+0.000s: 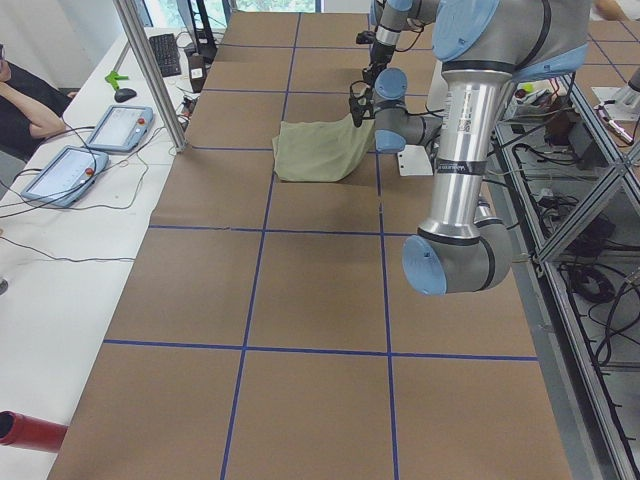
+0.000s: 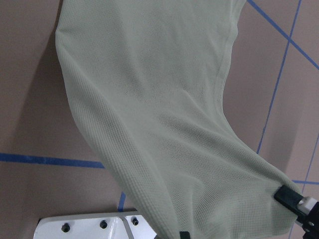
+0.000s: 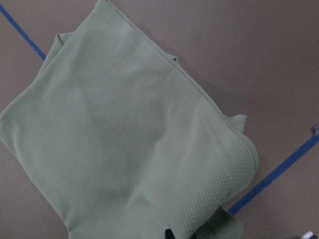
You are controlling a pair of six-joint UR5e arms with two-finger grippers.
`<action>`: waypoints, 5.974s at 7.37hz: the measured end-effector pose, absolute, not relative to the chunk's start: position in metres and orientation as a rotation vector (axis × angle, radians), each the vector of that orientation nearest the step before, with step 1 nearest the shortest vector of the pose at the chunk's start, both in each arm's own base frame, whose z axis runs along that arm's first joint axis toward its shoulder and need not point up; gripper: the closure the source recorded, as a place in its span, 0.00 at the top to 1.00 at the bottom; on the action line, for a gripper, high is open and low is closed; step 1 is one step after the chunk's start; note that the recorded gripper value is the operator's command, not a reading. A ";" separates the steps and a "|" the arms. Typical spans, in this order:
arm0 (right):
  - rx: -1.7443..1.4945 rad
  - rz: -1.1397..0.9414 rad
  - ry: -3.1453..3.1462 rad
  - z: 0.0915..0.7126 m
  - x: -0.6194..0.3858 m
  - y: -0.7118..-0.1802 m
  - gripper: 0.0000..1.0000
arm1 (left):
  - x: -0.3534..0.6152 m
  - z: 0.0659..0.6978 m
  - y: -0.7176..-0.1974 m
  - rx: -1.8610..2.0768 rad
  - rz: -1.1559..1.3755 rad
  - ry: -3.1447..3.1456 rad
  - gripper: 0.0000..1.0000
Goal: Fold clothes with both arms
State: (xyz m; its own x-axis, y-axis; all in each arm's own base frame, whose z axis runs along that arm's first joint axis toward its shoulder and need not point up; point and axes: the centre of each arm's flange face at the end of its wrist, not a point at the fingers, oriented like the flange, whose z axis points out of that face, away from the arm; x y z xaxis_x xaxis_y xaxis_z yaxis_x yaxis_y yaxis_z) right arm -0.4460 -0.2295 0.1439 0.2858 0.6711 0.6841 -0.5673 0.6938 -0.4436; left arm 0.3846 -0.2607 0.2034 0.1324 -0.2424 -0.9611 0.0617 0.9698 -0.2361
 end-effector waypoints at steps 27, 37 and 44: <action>0.268 0.402 -0.544 0.278 -0.593 -0.561 1.00 | 0.405 0.314 -0.574 0.270 0.020 1.095 1.00; 0.266 0.308 -0.552 0.292 -0.462 -0.676 1.00 | 0.517 0.300 -0.508 0.228 -0.042 0.979 1.00; 0.257 0.304 -0.562 0.294 -0.460 -0.672 1.00 | 0.513 0.326 -0.596 0.280 -0.164 0.811 1.00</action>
State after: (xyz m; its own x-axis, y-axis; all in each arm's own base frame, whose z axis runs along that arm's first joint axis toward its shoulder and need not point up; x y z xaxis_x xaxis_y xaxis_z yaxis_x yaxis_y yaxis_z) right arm -0.4600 -0.6718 0.2945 0.8038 0.2109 0.5562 -0.3497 0.9239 0.1551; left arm 0.5128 -0.5960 0.3262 0.6788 -0.0375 -0.7333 0.2508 0.9505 0.1836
